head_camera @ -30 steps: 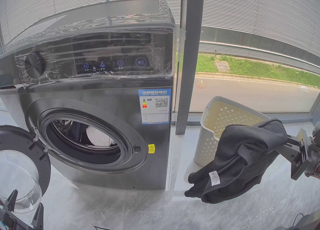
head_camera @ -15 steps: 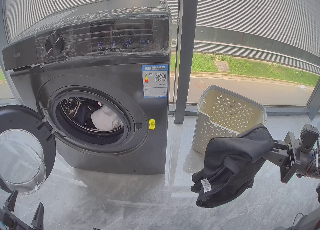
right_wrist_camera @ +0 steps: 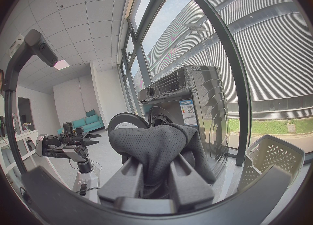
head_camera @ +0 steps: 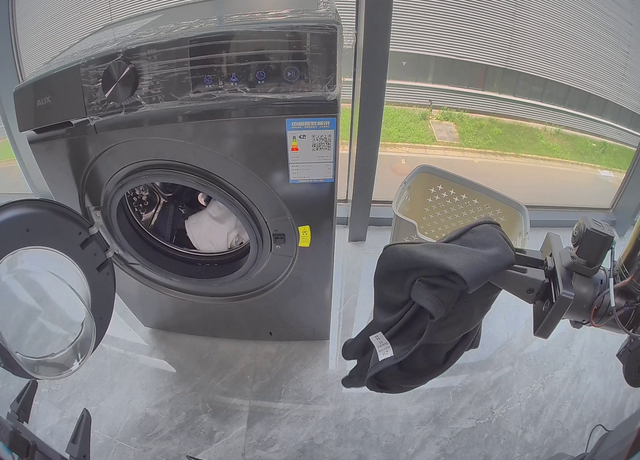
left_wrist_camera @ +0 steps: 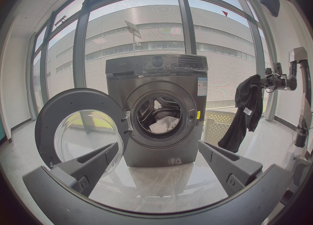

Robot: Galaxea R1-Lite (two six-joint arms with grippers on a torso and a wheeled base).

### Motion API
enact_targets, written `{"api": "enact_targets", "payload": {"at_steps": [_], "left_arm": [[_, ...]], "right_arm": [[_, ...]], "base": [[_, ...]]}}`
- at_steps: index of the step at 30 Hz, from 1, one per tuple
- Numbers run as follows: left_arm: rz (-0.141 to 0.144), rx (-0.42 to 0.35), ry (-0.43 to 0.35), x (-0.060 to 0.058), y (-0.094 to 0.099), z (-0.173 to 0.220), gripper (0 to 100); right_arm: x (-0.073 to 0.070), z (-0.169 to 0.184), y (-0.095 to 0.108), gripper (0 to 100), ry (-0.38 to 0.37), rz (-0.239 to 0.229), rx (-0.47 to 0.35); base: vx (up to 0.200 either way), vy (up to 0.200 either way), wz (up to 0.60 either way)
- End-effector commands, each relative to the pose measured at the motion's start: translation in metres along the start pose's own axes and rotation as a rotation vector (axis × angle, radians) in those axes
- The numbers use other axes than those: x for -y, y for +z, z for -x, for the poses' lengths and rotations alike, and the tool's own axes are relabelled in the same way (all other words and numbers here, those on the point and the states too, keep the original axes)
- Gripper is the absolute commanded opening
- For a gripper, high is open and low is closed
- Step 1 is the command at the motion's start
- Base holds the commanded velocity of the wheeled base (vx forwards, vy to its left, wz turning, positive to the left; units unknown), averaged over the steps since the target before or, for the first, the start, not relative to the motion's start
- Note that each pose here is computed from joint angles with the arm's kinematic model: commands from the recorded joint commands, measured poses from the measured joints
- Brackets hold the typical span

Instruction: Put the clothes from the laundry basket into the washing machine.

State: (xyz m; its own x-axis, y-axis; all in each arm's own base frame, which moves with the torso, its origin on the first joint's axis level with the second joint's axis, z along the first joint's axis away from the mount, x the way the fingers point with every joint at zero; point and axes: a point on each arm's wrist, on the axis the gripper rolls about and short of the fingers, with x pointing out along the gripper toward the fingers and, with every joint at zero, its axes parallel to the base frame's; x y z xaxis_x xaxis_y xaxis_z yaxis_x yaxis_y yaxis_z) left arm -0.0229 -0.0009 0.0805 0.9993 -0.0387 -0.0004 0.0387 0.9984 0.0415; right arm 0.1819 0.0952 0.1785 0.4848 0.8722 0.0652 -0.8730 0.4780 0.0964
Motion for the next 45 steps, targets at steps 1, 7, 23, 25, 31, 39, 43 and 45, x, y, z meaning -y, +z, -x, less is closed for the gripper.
{"api": "enact_targets", "payload": {"at_steps": [1, 7, 23, 25, 31, 39, 43, 45], "left_arm": [[0.068, -0.002, 0.057, -0.001, -0.005, 0.000, 100], [0.023, 0.011, 0.044, -0.001, -0.004, 0.000, 100], [-0.072, 0.231, -0.843, 0.021, 0.169, -0.059, 100], [-0.084, 0.135, -0.993, 0.041, 0.163, -0.080, 100], [-0.091, 0.012, -1.096, 0.068, 0.151, -0.110, 100], [-0.105, -0.123, -1.285, 0.112, 0.116, -0.165, 100], [-0.134, -0.161, -1.300, 0.123, 0.091, -0.179, 100], [-0.144, -0.148, -1.304, 0.126, 0.084, -0.183, 100]], "right_arm": [[0.004, -0.006, -0.003, 0, 0.002, -0.011, -0.013], [0.006, -0.007, -0.002, 0, -0.005, -0.009, -0.010], [0.026, -0.046, 0.012, 0, -0.010, 0.014, 0.040], [0.030, -0.062, 0.020, 0, -0.022, 0.024, 0.075], [0.009, -0.089, 0.030, 0, 0.047, -0.032, 0.123], [-0.016, -0.108, 0.051, 0, 0.099, -0.030, 0.207], [-0.023, -0.112, 0.051, 0, 0.112, -0.033, 0.213], [-0.027, -0.115, 0.051, 0, 0.123, -0.037, 0.216]], "base": [[0.000, 0.000, 0.00], [0.000, 0.000, 0.00], [0.000, 0.000, 0.00], [0.000, 0.000, 0.00], [0.000, 0.000, 0.00], [0.000, 0.000, 0.00], [0.000, 0.000, 0.00], [0.000, 0.000, 0.00]]}}
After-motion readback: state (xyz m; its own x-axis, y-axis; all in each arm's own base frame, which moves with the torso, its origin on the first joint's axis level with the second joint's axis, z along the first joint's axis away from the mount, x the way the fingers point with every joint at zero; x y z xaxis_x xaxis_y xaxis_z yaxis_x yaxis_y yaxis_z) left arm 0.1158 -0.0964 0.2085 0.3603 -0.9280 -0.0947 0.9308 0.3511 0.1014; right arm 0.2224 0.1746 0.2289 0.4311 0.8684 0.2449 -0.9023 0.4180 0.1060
